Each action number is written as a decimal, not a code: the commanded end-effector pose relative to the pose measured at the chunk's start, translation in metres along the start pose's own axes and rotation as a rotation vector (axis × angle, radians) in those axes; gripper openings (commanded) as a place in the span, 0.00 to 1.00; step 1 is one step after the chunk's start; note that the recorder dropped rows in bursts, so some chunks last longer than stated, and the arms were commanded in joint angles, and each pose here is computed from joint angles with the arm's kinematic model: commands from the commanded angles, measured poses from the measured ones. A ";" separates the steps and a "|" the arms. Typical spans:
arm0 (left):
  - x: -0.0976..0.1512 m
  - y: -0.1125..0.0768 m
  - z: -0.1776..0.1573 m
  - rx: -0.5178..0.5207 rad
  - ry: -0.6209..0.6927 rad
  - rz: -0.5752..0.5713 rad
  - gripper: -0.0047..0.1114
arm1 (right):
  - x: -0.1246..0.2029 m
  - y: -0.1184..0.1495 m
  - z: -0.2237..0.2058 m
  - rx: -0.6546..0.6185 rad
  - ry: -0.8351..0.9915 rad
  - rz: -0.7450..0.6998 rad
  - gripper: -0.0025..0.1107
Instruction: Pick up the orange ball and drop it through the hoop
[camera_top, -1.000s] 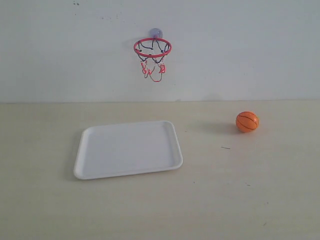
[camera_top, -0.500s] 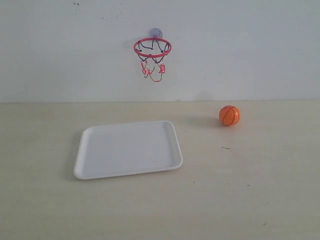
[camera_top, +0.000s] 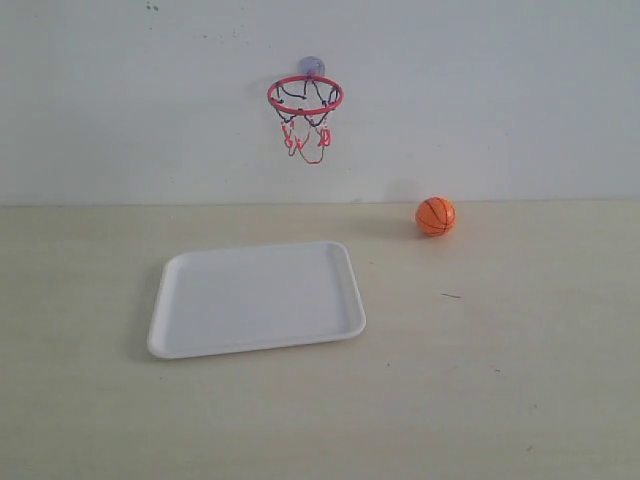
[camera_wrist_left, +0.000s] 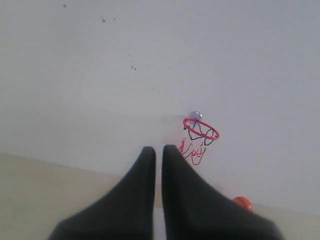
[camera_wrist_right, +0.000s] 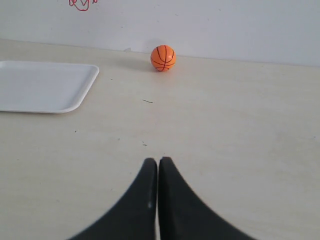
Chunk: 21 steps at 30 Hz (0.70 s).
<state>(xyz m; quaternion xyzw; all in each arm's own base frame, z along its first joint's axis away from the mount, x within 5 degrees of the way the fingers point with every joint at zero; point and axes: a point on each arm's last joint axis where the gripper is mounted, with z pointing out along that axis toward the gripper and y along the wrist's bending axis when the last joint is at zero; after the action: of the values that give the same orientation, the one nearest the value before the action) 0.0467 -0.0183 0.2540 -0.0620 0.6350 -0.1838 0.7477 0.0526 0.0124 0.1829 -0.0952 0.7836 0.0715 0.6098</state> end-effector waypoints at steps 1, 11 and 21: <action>0.006 0.009 0.000 -0.062 -0.018 -0.365 0.08 | -0.001 0.000 0.000 -0.001 -0.013 -0.008 0.02; 0.021 0.019 0.001 -0.123 -0.013 -0.587 0.08 | -0.001 0.000 0.000 -0.001 -0.013 -0.008 0.02; 0.050 0.046 -0.007 -0.346 0.268 0.205 0.08 | -0.001 0.000 0.000 -0.001 -0.013 -0.008 0.02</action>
<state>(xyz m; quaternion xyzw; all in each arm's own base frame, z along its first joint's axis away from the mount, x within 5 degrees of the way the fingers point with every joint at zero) 0.0555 0.0039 0.1947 -0.1263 0.7400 -0.0508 0.6586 0.0526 0.0124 0.1829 -0.0952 0.7836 0.0715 0.6098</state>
